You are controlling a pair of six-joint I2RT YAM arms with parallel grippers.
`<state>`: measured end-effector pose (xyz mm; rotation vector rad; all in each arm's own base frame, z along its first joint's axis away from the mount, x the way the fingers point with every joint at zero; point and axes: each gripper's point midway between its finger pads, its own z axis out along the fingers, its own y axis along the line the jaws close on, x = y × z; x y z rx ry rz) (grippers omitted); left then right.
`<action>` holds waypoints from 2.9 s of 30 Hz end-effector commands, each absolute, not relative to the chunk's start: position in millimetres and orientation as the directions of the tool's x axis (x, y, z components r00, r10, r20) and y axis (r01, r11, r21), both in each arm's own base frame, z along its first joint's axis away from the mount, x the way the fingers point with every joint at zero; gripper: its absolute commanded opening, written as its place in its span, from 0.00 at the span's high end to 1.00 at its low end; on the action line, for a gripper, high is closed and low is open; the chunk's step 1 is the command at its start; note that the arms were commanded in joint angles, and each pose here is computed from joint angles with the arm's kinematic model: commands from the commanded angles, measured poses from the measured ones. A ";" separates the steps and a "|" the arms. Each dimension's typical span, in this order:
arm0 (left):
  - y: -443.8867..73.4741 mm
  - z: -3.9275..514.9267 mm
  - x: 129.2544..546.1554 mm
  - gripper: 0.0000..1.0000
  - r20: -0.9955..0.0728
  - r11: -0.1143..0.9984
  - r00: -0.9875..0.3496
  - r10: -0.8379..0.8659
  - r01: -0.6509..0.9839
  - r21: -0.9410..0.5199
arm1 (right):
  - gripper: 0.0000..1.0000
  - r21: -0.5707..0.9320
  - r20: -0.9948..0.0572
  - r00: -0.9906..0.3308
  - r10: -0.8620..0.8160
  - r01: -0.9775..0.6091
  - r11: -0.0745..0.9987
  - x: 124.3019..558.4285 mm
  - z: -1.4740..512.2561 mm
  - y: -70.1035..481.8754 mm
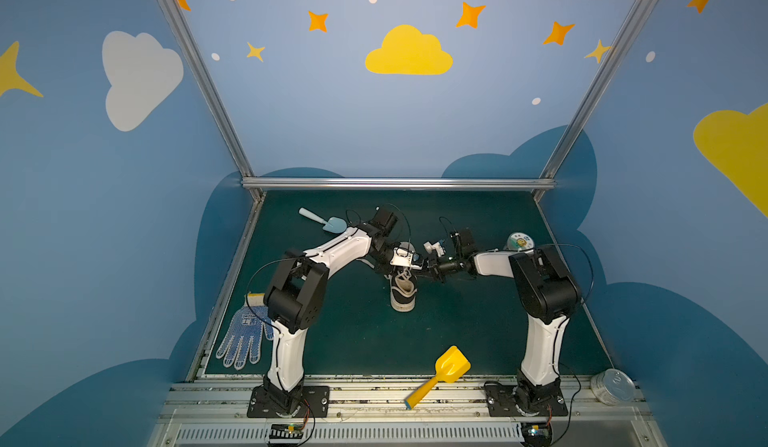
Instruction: Tie the shoes
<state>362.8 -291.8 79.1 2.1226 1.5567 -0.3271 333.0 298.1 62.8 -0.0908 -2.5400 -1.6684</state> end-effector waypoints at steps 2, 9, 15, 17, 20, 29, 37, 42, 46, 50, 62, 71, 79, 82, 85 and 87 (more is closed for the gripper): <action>-288.3 88.9 360.1 0.97 -0.467 -0.221 0.313 0.827 0.945 0.242 | 0.92 0.909 0.152 -0.988 -0.033 0.126 0.396 326.3 55.9 301.1; -287.1 89.6 359.8 0.97 -0.467 -0.217 0.309 0.829 0.946 0.241 | 0.92 0.942 0.131 -0.988 -0.078 0.100 0.322 326.8 72.0 309.6; -285.4 91.4 357.5 0.97 -0.470 -0.221 0.309 0.827 0.947 0.235 | 0.91 0.943 0.124 -0.989 -0.086 0.090 0.319 327.4 75.0 308.3; -284.7 90.4 354.6 0.97 -0.467 -0.230 0.312 0.828 0.947 0.225 | 0.91 0.942 0.128 -0.988 -0.087 0.094 0.323 326.5 72.5 308.4; -280.4 87.0 351.0 0.97 -0.445 -0.249 0.320 0.836 0.945 0.212 | 0.90 0.942 0.129 -0.988 -0.082 0.096 0.322 327.8 71.5 308.2; -278.6 87.3 342.3 0.97 -0.432 -0.280 0.336 0.837 0.941 0.188 | 0.90 0.947 0.129 -0.988 -0.081 0.099 0.306 331.6 71.3 311.2; -286.4 82.2 339.9 0.97 -0.448 -0.277 0.325 0.833 0.946 0.170 | 0.90 0.955 0.122 -0.989 -0.085 0.093 0.282 333.8 73.5 313.3; -292.1 87.0 344.6 0.97 -0.472 -0.250 0.310 0.825 0.950 0.186 | 0.89 0.959 0.117 -0.989 -0.092 0.089 0.268 335.2 75.7 315.2; -294.0 88.2 346.6 0.97 -0.481 -0.238 0.304 0.822 0.952 0.195 | 0.88 0.959 0.120 -0.989 -0.089 0.092 0.270 335.8 74.3 315.2; -292.7 85.7 345.3 0.97 -0.478 -0.236 0.299 0.826 0.953 0.188 | 0.87 0.955 0.124 -0.989 -0.086 0.095 0.282 335.8 71.2 314.3; -291.3 81.5 343.0 0.97 -0.474 -0.240 0.294 0.830 0.955 0.172 | 0.84 0.966 0.107 -0.988 -0.114 0.077 0.246 335.2 79.5 321.1; -293.7 80.7 347.7 0.97 -0.484 -0.214 0.274 0.831 0.961 0.176 | 0.84 0.971 0.115 -0.986 -0.124 0.085 0.225 332.4 80.3 323.4; -294.3 82.3 359.5 0.97 -0.492 -0.162 0.243 0.836 0.966 0.202 | 0.83 0.967 0.125 -0.985 -0.118 0.094 0.239 330.8 75.8 322.0; -294.8 81.6 360.5 0.97 -0.494 -0.153 0.234 0.837 0.968 0.199 | 0.84 0.967 0.129 -0.984 -0.124 0.097 0.236 330.1 75.9 322.8; -296.0 82.2 361.5 0.97 -0.505 -0.139 0.221 0.834 0.971 0.196 | 0.84 0.966 0.135 -0.983 -0.125 0.102 0.238 328.9 74.4 322.9; -297.8 83.0 362.0 0.97 -0.513 -0.135 0.219 0.830 0.971 0.197 | 0.86 0.966 0.133 -0.983 -0.125 0.101 0.238 329.3 74.8 322.7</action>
